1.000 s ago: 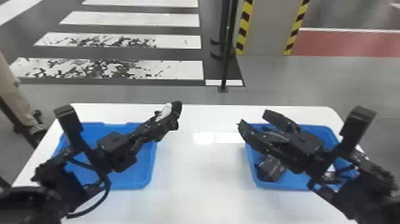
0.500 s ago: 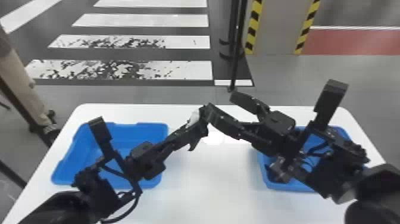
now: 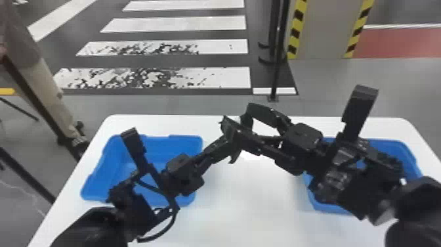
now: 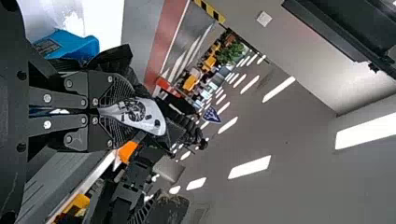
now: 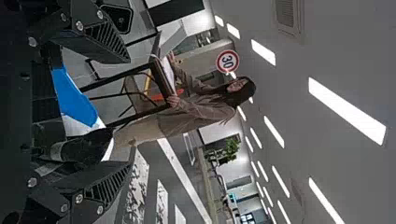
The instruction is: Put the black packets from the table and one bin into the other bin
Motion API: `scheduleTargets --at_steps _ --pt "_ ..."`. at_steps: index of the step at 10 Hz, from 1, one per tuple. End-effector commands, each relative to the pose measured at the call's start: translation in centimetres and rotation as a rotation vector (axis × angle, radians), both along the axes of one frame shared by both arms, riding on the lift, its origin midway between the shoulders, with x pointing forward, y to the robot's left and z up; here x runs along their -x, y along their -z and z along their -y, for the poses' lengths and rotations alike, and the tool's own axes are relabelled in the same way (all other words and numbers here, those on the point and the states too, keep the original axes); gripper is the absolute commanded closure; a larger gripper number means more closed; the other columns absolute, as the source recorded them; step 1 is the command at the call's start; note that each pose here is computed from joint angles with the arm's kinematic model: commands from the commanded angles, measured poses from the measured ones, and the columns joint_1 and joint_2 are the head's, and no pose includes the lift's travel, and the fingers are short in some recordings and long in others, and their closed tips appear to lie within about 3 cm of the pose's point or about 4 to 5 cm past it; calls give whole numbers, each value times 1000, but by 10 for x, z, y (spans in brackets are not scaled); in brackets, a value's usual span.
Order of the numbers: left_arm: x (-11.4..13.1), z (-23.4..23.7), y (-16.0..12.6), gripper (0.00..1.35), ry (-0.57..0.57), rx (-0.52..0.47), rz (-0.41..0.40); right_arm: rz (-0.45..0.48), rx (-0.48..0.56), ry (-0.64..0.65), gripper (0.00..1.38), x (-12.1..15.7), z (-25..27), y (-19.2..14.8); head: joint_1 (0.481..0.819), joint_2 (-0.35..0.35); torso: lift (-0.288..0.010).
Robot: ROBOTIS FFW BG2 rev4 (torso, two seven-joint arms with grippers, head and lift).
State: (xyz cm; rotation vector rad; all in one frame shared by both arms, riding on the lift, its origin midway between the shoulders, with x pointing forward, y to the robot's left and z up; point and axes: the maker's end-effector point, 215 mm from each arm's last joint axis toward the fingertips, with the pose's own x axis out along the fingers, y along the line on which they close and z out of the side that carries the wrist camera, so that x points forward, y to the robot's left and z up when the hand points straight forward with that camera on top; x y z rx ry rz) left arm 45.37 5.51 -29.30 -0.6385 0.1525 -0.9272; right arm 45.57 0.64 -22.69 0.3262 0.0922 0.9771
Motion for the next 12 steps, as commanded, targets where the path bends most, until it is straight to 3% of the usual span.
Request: scheduleTargets --at_steps 1,5,6,7,8,10,12 --pt "0 -1 -3 1214 -2 5 9 8 0 17 269 -3 4 0 695 76 -110" --pt "4 3 -13 1214 6 11 35 -1 35 86 331 -19 24 15 695 58 -110" --pt "6 6 -15 1214 15 13 37 3 46 97 460 -22 27 17 695 47 -110" --pt "7 8 -14 1214 19 15 32 14 60 103 705 -24 28 17 695 38 -110" --pt "9 9 -12 1214 22 15 27 18 63 103 1062 -26 28 15 695 35 -110" --pt "8 8 -14 1214 19 17 32 23 84 101 1222 -25 26 14 695 30 -110" --pt "7 4 -15 1214 12 22 34 2 71 103 1237 -22 25 16 695 33 -110"
